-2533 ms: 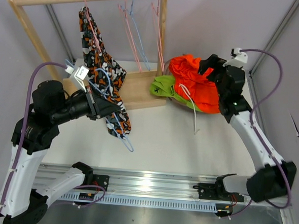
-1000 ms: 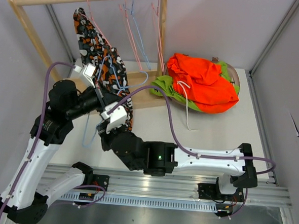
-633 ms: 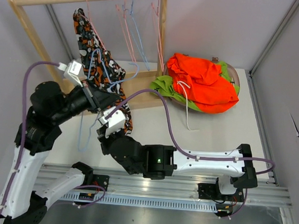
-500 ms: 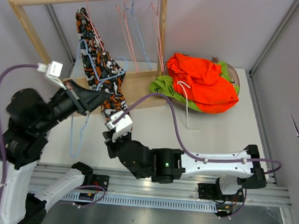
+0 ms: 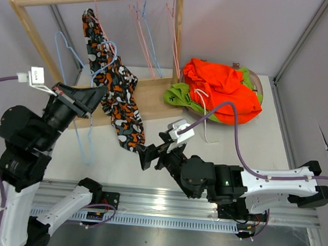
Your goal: Remove the shorts from the hanger
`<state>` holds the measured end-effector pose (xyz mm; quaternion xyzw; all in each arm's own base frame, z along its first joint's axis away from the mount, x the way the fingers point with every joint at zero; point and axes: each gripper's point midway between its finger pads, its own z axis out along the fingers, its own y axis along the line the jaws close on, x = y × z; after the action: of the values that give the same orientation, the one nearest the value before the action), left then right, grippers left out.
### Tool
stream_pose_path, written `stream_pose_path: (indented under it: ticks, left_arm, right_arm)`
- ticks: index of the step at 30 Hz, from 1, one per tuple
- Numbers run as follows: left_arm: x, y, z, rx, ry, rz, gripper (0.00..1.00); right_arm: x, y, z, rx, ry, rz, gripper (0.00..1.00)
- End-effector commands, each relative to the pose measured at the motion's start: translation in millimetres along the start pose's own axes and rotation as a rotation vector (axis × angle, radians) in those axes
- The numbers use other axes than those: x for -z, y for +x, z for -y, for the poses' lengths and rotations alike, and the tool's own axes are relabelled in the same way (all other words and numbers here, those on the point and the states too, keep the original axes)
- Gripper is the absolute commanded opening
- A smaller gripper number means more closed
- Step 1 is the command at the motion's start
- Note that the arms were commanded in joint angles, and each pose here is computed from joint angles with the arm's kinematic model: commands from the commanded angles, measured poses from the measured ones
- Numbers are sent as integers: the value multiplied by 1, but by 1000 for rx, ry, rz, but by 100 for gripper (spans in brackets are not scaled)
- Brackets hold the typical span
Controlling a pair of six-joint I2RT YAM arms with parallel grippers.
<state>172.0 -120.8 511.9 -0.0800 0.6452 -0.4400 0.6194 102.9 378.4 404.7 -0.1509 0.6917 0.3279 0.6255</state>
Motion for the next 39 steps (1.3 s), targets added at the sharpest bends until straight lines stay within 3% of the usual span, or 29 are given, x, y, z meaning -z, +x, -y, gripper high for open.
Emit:
stream_pose_path:
  ticks: [1,2,4,5,6,7,10,23,34,39]
  left_arm:
    - [-30,-17,10,78,74,95,0]
    - [-37,-26,13,109,96,130,0]
    - [-49,-15,10,151,156,74,0]
    - [-51,-36,9,212,181,137,0]
    - [-64,-26,-15,258,160,114,0]
    - [-61,-42,-6,276,244,151,0]
    - [-78,-48,-28,345,268,135,0]
    - [-110,-93,-69,507,612,148,0]
    - [-125,-138,-136,576,542,315,0]
    - [-130,-153,-154,597,537,332,0]
  right_arm:
    - [11,-17,24,-60,61,54,86]
    - [12,-18,28,-63,66,58,86]
    - [16,-13,38,-50,82,53,86]
    - [20,-19,44,-63,86,62,86]
    - [21,-16,50,-56,97,60,86]
    - [26,-23,57,-71,99,71,86]
    - [28,-21,72,-66,121,74,86]
    - [7,-12,117,-72,170,46,83]
    - [-19,4,129,-62,197,5,82]
    - [-26,12,128,-56,196,-15,82]
